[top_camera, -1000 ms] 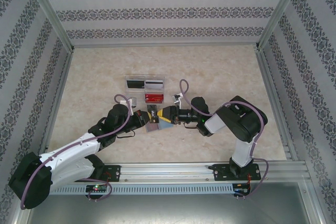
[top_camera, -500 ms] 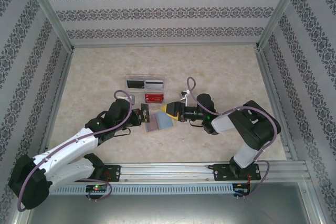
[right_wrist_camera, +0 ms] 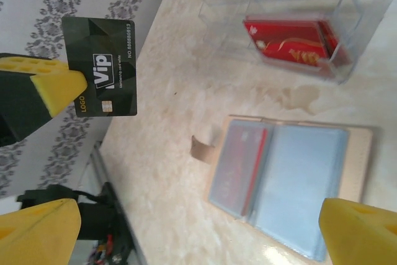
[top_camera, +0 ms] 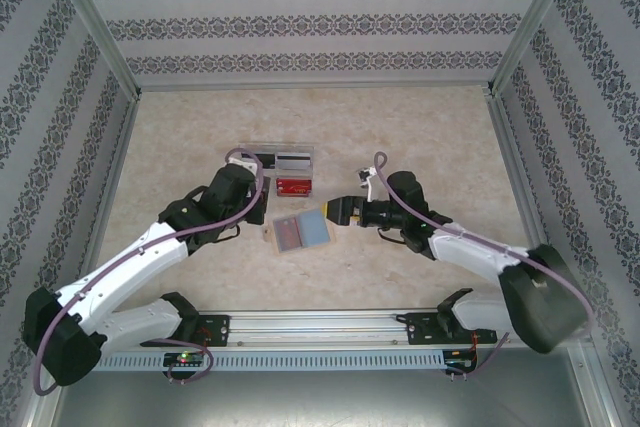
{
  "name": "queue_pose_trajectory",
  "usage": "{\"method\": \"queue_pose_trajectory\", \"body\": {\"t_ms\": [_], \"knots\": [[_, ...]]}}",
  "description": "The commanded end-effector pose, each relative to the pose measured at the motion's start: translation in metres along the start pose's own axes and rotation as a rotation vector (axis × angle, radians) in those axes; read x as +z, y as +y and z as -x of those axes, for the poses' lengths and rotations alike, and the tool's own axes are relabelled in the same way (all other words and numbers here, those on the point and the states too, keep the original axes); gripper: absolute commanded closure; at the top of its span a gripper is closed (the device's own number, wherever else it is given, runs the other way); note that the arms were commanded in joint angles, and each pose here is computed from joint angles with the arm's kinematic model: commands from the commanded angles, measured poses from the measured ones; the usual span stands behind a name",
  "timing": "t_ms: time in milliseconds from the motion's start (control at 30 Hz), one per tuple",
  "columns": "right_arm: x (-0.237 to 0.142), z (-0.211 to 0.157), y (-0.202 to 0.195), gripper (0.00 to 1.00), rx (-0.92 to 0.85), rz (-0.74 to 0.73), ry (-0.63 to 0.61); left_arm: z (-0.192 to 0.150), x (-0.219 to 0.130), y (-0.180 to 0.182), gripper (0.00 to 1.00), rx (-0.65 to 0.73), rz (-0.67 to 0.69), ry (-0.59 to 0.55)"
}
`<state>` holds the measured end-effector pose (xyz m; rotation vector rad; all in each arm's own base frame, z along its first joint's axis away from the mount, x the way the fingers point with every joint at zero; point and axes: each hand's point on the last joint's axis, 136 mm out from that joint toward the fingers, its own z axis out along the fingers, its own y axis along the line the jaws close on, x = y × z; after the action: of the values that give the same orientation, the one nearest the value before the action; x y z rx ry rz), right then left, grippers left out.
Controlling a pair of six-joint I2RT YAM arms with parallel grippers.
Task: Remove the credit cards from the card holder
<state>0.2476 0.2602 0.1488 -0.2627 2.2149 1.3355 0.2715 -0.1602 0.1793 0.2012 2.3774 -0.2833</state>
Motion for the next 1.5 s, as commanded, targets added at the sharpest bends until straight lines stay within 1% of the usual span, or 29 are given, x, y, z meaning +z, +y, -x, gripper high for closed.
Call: {"method": "queue_pose_trajectory", "body": {"t_ms": [0, 33, 133, 200, 300, 367, 467, 533, 600, 667, 800, 900, 1033, 1167, 1333, 1467], "knots": [[-0.011, -0.005, -0.011, 0.02, -0.109, -0.143, 0.009, 0.004, -0.001, 0.008, 0.97, 0.228, 0.052, 0.025], [-0.014, -0.005, -0.009, 0.02, -0.135, -0.159, 0.003, 0.006, -0.001, 0.006, 1.00, 0.284, 0.047, 0.024], [-0.022, -0.008, -0.007, 0.02, -0.206, -0.212, -0.013, 0.020, -0.001, 0.018, 1.00, 0.426, 0.137, 0.002], [-0.027, -0.009, -0.006, 0.02, -0.226, -0.227, -0.029, 0.026, 0.002, 0.022, 1.00, 0.549, 0.163, 0.020], [-0.032, -0.009, -0.006, 0.02, -0.237, -0.232, -0.054, 0.029, 0.013, 0.019, 1.00, 0.719, 0.150, 0.078], [-0.034, -0.009, -0.005, 0.02, -0.244, -0.231, -0.061, 0.034, 0.017, 0.016, 1.00, 0.806, 0.143, 0.079], [-0.035, -0.010, 0.000, 0.02, -0.245, -0.216, -0.061, 0.036, 0.023, 0.014, 1.00, 0.984, 0.132, 0.100], [-0.036, -0.010, 0.003, 0.02, -0.249, -0.208, -0.067, 0.033, 0.027, 0.011, 1.00, 1.112, 0.108, 0.099], [-0.038, -0.011, 0.005, 0.02, -0.253, -0.203, -0.067, 0.038, 0.032, 0.016, 1.00, 1.214, 0.139, 0.082], [-0.040, -0.011, 0.005, 0.02, -0.254, -0.204, -0.073, 0.045, 0.036, 0.024, 1.00, 1.280, 0.169, 0.073], [-0.043, -0.011, 0.008, 0.02, -0.260, -0.197, -0.087, 0.052, 0.041, 0.032, 1.00, 1.358, 0.155, 0.082], [-0.046, -0.009, 0.009, 0.02, -0.265, -0.203, -0.104, 0.055, 0.050, 0.042, 1.00, 1.419, 0.177, 0.101], [-0.048, -0.008, 0.007, 0.02, -0.268, -0.214, -0.117, 0.064, 0.064, 0.048, 1.00, 1.486, 0.211, 0.081], [-0.047, -0.008, 0.004, 0.02, -0.265, -0.225, -0.115, 0.072, 0.074, 0.051, 1.00, 1.461, 0.182, 0.078], [-0.045, -0.009, 0.001, 0.02, -0.259, -0.230, -0.109, 0.065, 0.092, 0.056, 1.00, 1.458, 0.151, 0.112], [-0.044, -0.010, 0.000, 0.02, -0.258, -0.233, -0.106, 0.068, 0.101, 0.059, 1.00, 1.431, 0.149, 0.109]]}}
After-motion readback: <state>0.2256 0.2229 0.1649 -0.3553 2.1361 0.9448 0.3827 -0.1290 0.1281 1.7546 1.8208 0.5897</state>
